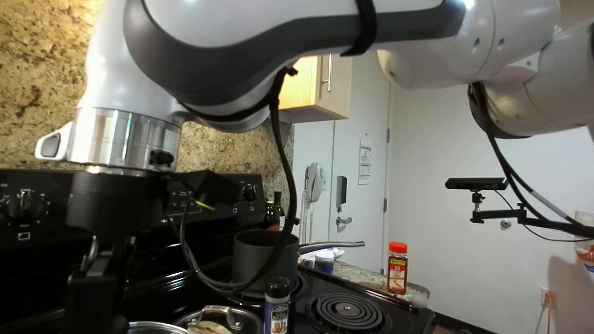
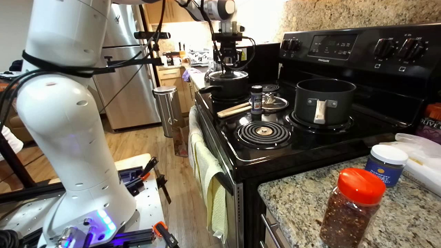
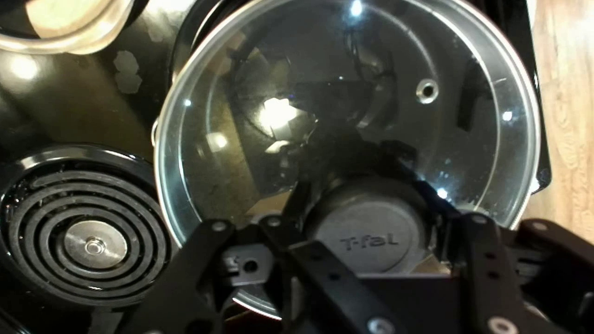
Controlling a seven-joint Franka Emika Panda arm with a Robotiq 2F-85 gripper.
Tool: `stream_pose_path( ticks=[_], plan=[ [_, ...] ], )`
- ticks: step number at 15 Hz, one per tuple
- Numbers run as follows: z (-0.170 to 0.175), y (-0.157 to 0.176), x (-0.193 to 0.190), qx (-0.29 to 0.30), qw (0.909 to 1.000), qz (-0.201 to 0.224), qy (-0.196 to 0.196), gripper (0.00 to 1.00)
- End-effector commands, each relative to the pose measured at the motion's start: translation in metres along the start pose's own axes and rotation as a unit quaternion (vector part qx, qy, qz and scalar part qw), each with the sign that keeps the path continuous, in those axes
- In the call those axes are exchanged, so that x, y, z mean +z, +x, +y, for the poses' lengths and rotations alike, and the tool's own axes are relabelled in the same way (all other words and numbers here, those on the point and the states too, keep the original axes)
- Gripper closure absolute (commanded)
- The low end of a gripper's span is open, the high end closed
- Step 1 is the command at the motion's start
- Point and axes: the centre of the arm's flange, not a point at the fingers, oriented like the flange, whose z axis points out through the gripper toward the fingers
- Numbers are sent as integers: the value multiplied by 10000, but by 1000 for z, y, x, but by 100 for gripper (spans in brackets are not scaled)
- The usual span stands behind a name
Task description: Put the top lid on the stove onto the black pot
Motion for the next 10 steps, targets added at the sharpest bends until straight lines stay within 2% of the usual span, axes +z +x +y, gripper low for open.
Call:
stream_pose_path(
  ticks=[1,10],
  plan=[
    [8,-3,-6,-193,9995,207,114,68],
    [4,-2,0,-157,9997,-95,-127,68]
  ],
)
